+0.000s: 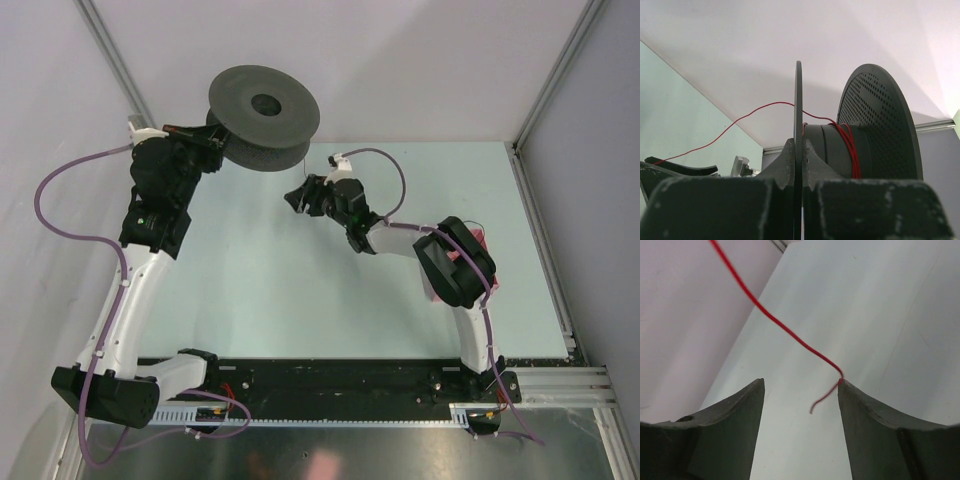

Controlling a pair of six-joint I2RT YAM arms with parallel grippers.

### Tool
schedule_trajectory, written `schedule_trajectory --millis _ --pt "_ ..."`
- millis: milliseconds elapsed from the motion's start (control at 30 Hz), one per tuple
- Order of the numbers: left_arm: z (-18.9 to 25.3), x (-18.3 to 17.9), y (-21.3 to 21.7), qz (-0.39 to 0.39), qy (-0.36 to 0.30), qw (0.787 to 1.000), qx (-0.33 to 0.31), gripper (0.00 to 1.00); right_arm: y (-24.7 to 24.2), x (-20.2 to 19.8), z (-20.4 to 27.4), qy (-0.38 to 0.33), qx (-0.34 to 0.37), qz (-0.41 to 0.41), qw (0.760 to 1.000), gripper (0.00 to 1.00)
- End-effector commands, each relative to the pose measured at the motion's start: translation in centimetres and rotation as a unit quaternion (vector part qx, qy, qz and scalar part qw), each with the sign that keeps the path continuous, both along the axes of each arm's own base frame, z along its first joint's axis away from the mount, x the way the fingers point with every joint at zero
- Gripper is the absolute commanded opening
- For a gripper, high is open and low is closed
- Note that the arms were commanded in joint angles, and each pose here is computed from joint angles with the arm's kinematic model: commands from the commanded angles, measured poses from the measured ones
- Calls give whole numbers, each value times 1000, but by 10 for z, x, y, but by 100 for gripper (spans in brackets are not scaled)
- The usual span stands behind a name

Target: Wrap the cables

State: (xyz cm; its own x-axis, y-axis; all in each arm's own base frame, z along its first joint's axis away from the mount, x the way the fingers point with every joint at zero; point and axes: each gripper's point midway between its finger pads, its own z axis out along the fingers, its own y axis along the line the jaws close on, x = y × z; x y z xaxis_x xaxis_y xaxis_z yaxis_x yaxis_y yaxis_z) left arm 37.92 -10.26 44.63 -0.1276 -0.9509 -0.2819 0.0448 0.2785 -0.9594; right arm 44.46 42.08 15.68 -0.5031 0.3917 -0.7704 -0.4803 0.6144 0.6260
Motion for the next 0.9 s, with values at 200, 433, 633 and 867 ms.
schedule_trajectory --millis 200,433,633,867 --pt "36 -7 2 -1 -53 998 -35 0 6 24 27 -28 22 -30 999 43" --pt "37 -8 2 -2 -53 998 -37 0 11 26 25 -26 23 -26 999 29" --pt "38 -7 2 -2 -54 998 -36 0 14 22 19 -16 21 -20 999 40" --pt "37 -8 1 -4 -54 998 -35 0 20 15 22 -8 35 -9 999 62"
